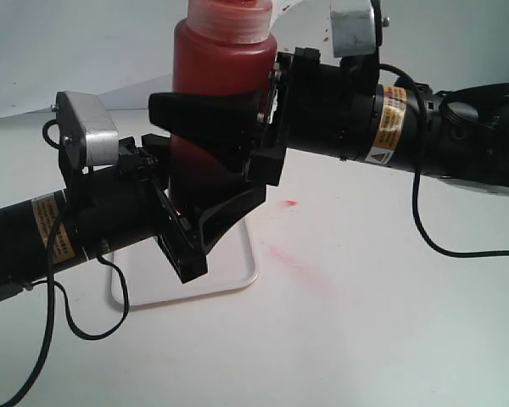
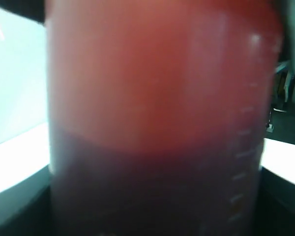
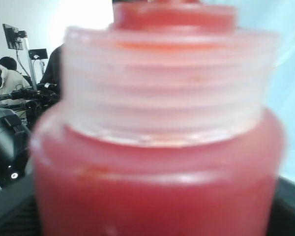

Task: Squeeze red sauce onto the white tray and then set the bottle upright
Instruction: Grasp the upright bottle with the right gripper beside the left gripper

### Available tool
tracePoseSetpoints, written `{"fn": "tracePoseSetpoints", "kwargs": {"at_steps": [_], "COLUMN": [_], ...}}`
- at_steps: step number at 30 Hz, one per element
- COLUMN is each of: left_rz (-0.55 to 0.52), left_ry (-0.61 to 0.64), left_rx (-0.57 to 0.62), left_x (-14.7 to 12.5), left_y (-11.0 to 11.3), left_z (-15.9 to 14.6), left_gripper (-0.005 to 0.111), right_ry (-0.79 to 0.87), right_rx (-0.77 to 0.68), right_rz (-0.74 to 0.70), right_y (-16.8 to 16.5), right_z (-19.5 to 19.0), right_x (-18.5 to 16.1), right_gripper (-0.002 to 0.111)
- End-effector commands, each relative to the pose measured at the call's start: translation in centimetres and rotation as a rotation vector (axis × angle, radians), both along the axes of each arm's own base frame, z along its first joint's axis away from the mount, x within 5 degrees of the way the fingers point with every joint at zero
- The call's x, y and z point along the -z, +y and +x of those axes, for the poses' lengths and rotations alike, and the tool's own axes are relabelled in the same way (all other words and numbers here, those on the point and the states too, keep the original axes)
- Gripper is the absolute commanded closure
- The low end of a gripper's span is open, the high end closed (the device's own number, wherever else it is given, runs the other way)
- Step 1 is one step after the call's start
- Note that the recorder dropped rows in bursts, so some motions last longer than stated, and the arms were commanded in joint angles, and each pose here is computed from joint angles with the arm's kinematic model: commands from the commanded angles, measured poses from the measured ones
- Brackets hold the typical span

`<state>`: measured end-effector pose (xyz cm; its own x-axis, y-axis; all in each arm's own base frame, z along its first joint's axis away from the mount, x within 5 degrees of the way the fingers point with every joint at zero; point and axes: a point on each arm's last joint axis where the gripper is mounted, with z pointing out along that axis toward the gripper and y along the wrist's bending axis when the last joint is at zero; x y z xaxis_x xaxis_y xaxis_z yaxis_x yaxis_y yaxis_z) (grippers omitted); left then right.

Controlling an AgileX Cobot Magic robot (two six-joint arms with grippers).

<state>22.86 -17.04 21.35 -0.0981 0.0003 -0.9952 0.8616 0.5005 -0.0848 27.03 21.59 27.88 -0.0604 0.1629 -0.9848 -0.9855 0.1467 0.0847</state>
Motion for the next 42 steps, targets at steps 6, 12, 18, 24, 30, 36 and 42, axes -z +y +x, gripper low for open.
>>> {"fn": "tracePoseSetpoints", "kwargs": {"at_steps": [6,12,18,24,30,36,42], "left_rz": [-0.110,-0.108,-0.109,-0.110,-0.097,-0.135,-0.137], "left_ry": [-0.048,-0.049,-0.049,-0.047,0.046,0.120,0.119], "left_rx": [0.027,0.029,0.029,0.029,0.003,0.000,0.001], "left_x": [-1.31,-1.30,-1.30,-1.30,-0.78,-0.75,-0.76], "left_y": [-0.26,-0.27,-0.27,-0.27,-0.18,-0.17,-0.18], "left_z": [-0.16,-0.18,-0.18,-0.18,0.02,0.04,0.03], "left_gripper": [0.107,0.107,0.106,0.106,0.106,0.082,0.002], "right_ry": [-0.020,-0.021,-0.021,-0.021,-0.020,-0.020,-0.017], "right_rx": [-0.010,-0.012,-0.012,-0.012,-0.010,-0.010,-0.008], "right_rz": [0.004,0.005,0.005,0.005,0.004,0.004,0.004], "right_y": [0.06,0.06,0.06,0.06,0.06,0.06,0.06], "right_z": [-0.42,-0.44,-0.44,-0.44,-0.42,-0.42,-0.40], "right_x": [-0.23,-0.24,-0.24,-0.24,-0.23,-0.23,-0.23], "right_gripper": [0.108,0.108,0.108,0.108,0.108,0.108,0.108]}}
